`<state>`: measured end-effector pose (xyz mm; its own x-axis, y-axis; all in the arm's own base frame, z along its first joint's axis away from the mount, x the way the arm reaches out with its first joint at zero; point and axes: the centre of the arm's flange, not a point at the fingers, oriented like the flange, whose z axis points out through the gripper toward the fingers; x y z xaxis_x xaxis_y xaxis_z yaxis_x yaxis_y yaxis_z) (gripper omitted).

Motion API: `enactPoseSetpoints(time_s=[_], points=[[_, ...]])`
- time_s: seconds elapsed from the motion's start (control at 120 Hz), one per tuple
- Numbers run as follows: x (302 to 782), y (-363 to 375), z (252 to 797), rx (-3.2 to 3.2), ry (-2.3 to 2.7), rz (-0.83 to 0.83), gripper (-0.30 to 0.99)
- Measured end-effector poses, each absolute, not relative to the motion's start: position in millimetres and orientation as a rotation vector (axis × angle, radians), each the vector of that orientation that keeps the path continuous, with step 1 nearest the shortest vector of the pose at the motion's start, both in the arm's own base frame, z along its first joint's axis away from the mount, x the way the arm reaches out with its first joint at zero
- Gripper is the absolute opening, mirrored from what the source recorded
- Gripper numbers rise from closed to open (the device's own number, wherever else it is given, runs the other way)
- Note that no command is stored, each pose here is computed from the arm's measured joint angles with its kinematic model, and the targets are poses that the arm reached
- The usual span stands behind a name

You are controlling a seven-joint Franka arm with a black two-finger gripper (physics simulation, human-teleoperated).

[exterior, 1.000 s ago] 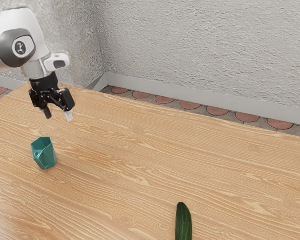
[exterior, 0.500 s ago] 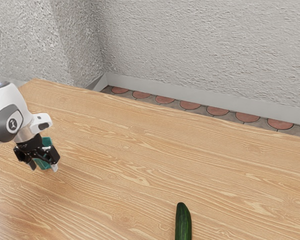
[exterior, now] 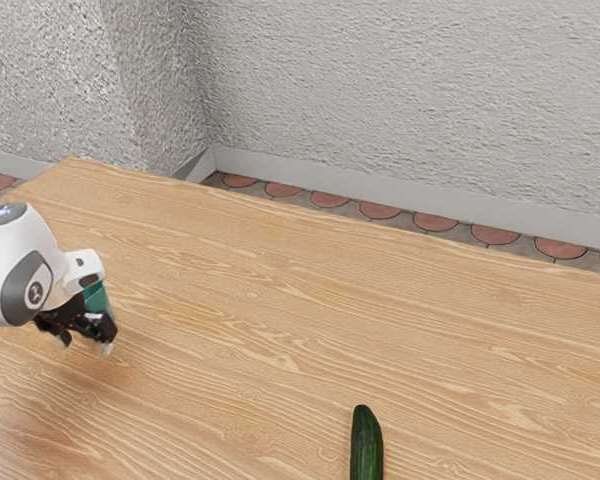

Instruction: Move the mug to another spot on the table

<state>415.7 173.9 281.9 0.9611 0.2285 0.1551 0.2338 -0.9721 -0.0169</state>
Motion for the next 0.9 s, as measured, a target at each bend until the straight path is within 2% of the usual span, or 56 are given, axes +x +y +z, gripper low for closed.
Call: enactPoseSetpoints(time_s=[0.342, 0.592, 0.9], points=[[423.3, 181.7, 287.9, -3.025, -0.366, -0.398, 0.63], [420.1, 191.5, 287.9, -3.012, -0.394, -0.415, 0.50], [417.0, 203.2, 278.2, -3.004, -0.427, -0.409, 0.43]])
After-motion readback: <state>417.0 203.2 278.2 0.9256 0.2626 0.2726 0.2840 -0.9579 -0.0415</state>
